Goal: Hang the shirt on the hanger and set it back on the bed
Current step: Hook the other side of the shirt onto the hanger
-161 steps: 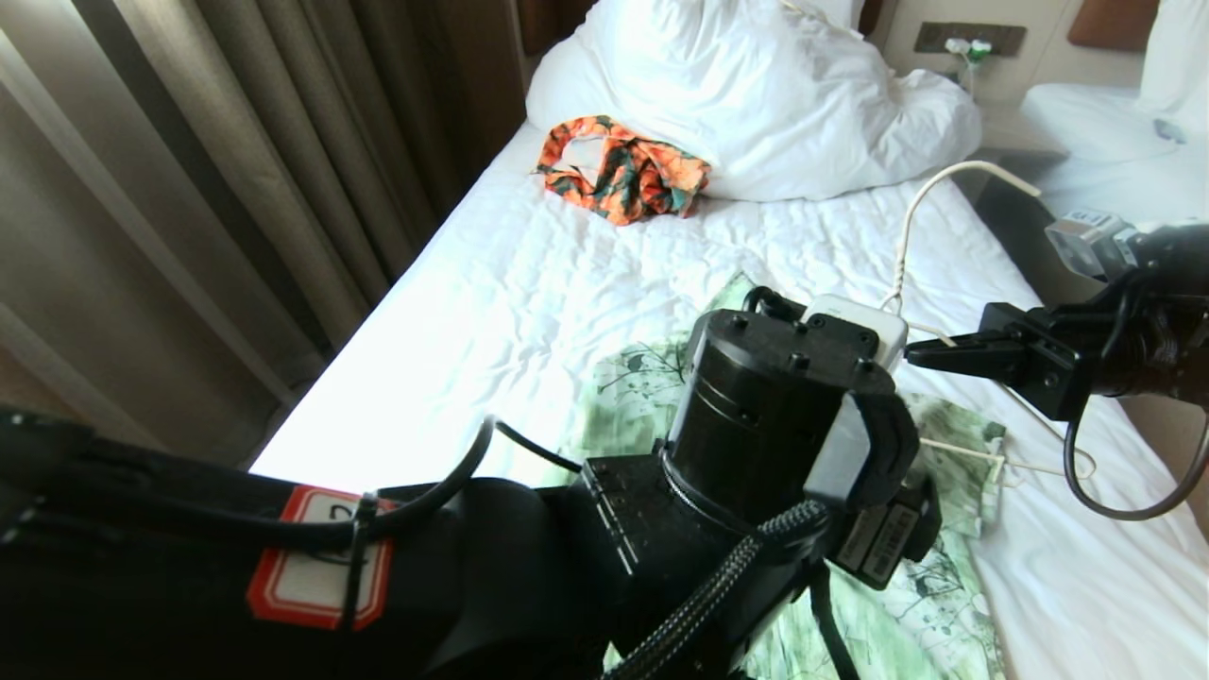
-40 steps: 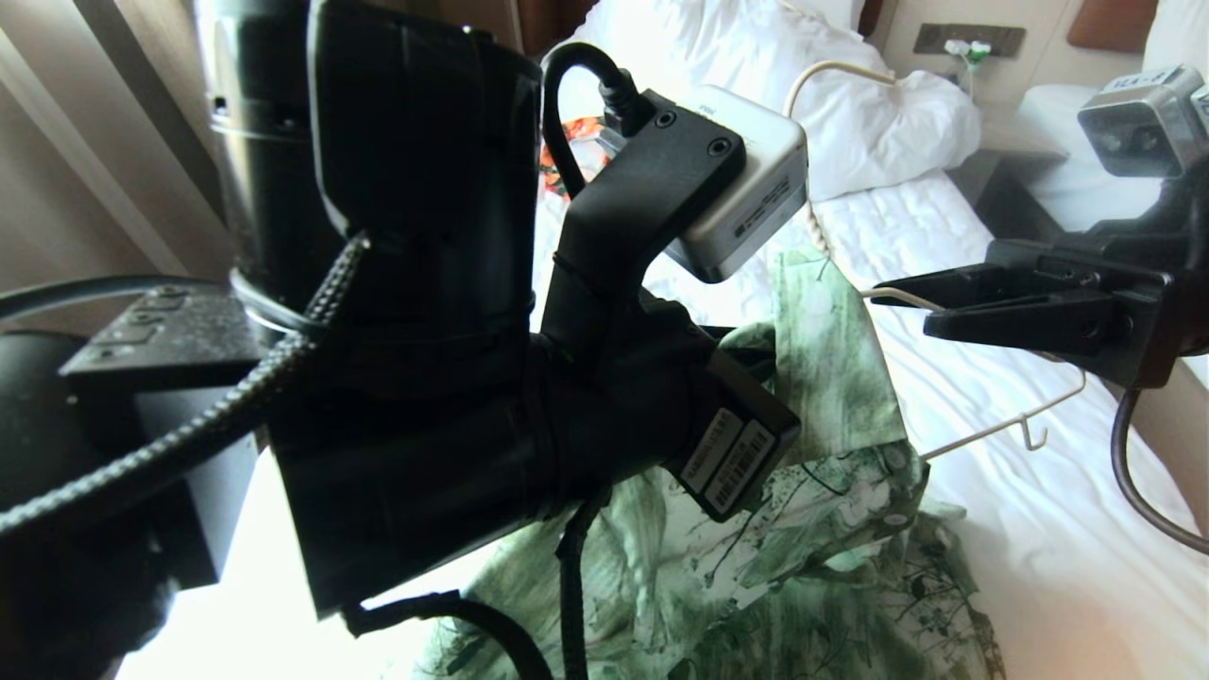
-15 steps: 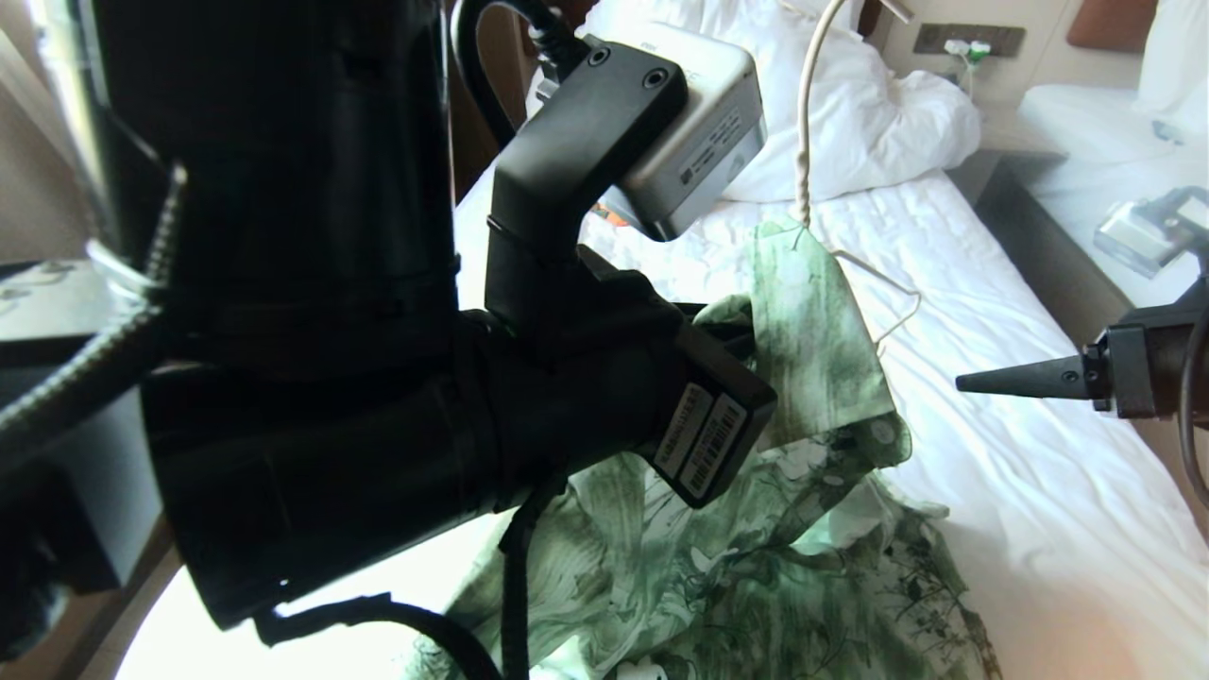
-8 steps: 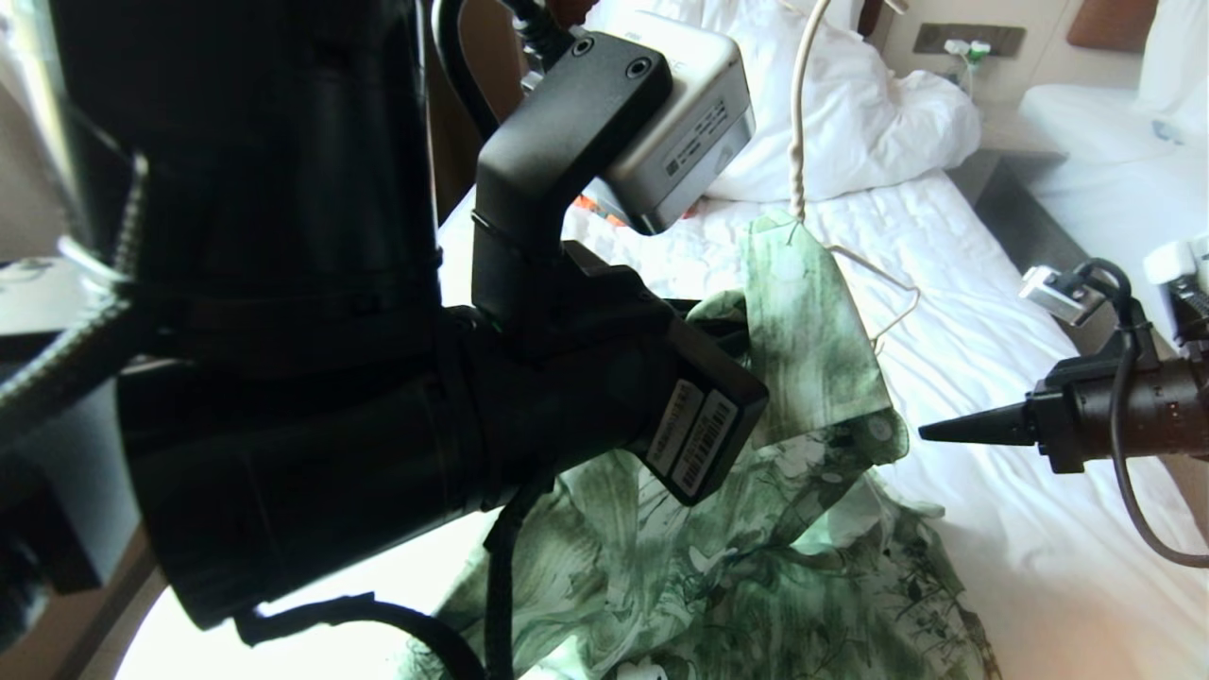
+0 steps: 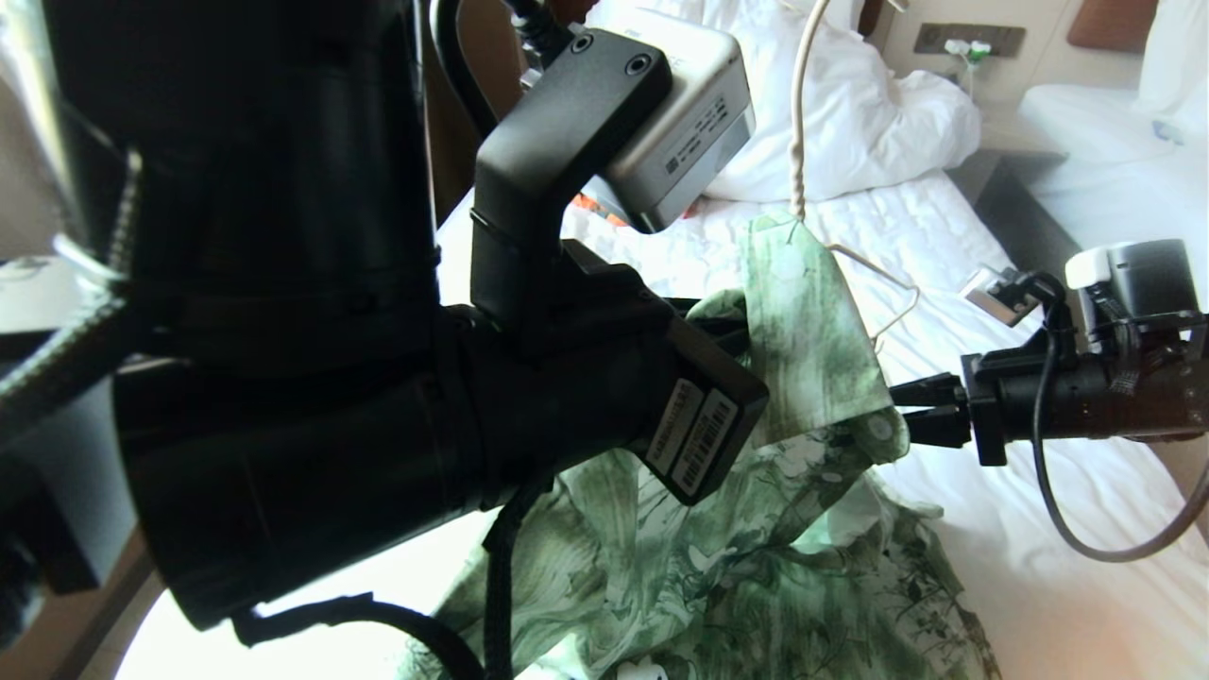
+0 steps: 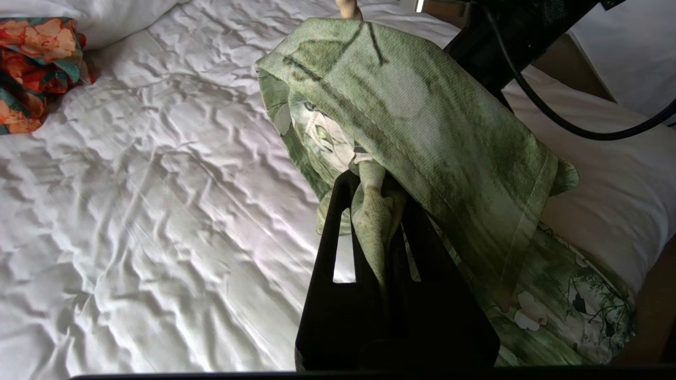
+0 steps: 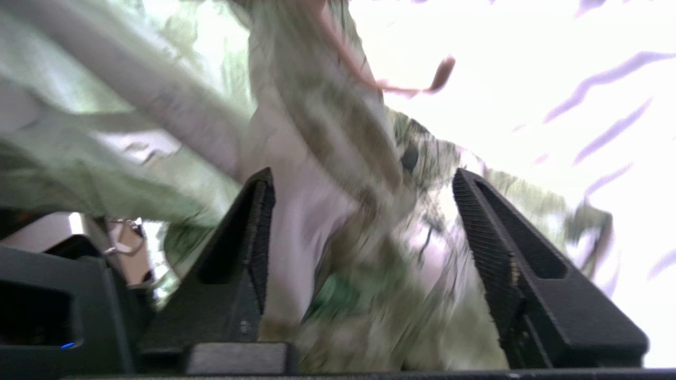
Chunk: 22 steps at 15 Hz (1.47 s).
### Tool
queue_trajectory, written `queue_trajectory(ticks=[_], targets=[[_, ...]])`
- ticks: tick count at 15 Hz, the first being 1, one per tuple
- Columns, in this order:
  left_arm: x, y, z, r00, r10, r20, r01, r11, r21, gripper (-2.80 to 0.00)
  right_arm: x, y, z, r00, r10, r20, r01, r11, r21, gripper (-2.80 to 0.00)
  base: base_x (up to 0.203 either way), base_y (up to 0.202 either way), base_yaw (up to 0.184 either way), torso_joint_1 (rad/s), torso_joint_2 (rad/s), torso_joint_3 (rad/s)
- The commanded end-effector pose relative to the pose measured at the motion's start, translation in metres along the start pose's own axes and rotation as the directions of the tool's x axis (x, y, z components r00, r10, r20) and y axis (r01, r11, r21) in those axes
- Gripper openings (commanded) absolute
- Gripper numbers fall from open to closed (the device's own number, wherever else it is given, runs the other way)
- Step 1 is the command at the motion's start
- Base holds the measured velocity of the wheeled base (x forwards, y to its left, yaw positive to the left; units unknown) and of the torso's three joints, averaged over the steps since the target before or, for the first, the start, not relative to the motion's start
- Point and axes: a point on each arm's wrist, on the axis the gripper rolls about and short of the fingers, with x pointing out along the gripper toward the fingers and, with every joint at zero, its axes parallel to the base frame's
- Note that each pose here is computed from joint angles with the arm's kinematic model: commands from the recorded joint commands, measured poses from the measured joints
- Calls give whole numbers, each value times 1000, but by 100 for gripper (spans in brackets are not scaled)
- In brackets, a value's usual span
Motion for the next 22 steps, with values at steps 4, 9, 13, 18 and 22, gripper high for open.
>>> queue_trajectory(ticks=[4, 9, 13, 18, 22], targets=[[2, 0, -1, 1000, 3, -4, -3, 1000, 3, -280, 45, -19, -16, 996, 85, 2, -85, 996, -38, 0, 0, 0, 0, 0, 0, 0], [1, 0, -1, 1000, 3, -4, -3, 1000, 3, -280, 61, -23, -18, 976, 213, 41, -211, 976, -47, 0, 0, 0, 0, 0, 0, 0], [2, 0, -1, 1000, 4, -6, -4, 1000, 3, -280, 61, -21, -21, 958, 282, 57, -280, 959, -37, 0, 0, 0, 0, 0, 0, 0], [1, 0, -1, 1000, 6, -5, -6, 1000, 4, -280, 64, -16, -24, 956, 291, 45, -290, 957, -29, -280, 0, 0, 0, 0, 0, 0], [-1, 1, -5, 1000, 23, -20, -23, 1000, 5, -280, 45, -19, -24, 967, 249, 60, -248, 969, -21, -280, 0, 0, 0, 0, 0, 0]])
